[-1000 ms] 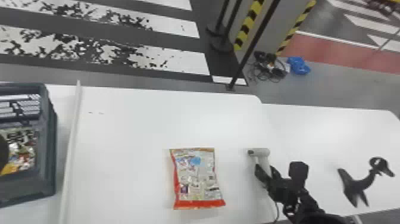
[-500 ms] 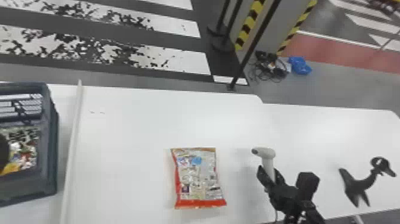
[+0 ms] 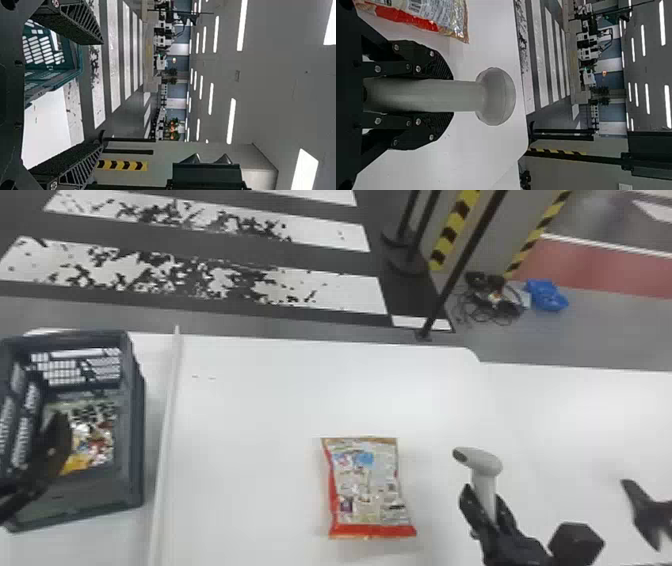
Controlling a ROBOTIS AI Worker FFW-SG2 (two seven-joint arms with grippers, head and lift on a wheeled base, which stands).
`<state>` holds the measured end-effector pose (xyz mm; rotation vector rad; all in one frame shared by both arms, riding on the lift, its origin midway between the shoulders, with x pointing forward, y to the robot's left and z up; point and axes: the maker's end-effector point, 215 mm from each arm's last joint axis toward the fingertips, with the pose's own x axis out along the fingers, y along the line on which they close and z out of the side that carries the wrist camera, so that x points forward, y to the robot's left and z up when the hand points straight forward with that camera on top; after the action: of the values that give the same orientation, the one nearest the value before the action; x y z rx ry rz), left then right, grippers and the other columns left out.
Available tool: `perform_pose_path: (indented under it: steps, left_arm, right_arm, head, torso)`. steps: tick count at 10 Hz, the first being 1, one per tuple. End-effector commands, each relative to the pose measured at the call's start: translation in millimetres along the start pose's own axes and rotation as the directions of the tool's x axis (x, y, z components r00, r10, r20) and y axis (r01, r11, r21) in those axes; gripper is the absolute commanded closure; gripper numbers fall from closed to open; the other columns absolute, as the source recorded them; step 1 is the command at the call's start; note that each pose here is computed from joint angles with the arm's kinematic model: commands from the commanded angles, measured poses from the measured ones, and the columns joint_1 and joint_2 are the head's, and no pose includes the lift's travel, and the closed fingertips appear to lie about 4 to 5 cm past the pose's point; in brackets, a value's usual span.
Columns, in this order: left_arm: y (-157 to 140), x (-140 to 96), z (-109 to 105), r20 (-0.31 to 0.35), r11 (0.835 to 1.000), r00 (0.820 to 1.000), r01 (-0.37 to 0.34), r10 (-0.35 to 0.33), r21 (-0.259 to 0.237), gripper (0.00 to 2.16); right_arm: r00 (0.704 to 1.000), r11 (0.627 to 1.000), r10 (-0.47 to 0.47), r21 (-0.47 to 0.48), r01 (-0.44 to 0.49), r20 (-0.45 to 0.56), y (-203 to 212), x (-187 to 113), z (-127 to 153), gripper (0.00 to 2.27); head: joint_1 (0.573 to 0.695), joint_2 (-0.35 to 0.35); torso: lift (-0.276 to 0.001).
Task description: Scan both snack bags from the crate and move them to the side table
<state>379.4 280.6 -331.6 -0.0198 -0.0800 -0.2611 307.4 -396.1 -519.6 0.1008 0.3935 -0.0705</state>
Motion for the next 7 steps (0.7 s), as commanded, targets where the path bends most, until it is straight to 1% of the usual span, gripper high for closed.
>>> perform_pose_path:
  steps: [1, 3, 5, 7]
  left_arm:
    - [4, -2, 2, 0.017, 1.000, 1.000, -0.001, 0.001, 0.008, 0.07]
    - [8, -2, 6, 0.032, 1.000, 0.999, -0.007, 0.007, 0.006, 0.07]
    - [10, -2, 8, 0.038, 1.000, 0.999, -0.010, 0.010, 0.004, 0.07]
    - [11, -2, 9, 0.040, 1.000, 0.999, -0.011, 0.011, 0.004, 0.07]
  right_arm:
    - [1.000, 1.000, 0.021, 0.016, -0.020, -0.019, 18, -10, -4, 2.24]
    - [0.996, 0.998, 0.058, 0.034, -0.056, -0.067, 41, -21, -19, 2.24]
    - [0.990, 0.995, 0.100, 0.031, -0.098, -0.103, 69, -30, -34, 2.24]
    - [0.984, 0.991, 0.132, 0.021, -0.130, -0.119, 87, -34, -44, 2.24]
  head:
    - [0.695, -0.208]
    - [0.695, -0.156]
    - [0.695, -0.115]
    - [0.695, -0.054]
  torso:
    - [-0.029]
    - [-0.029]
    - [-0.029]
    - [-0.029]
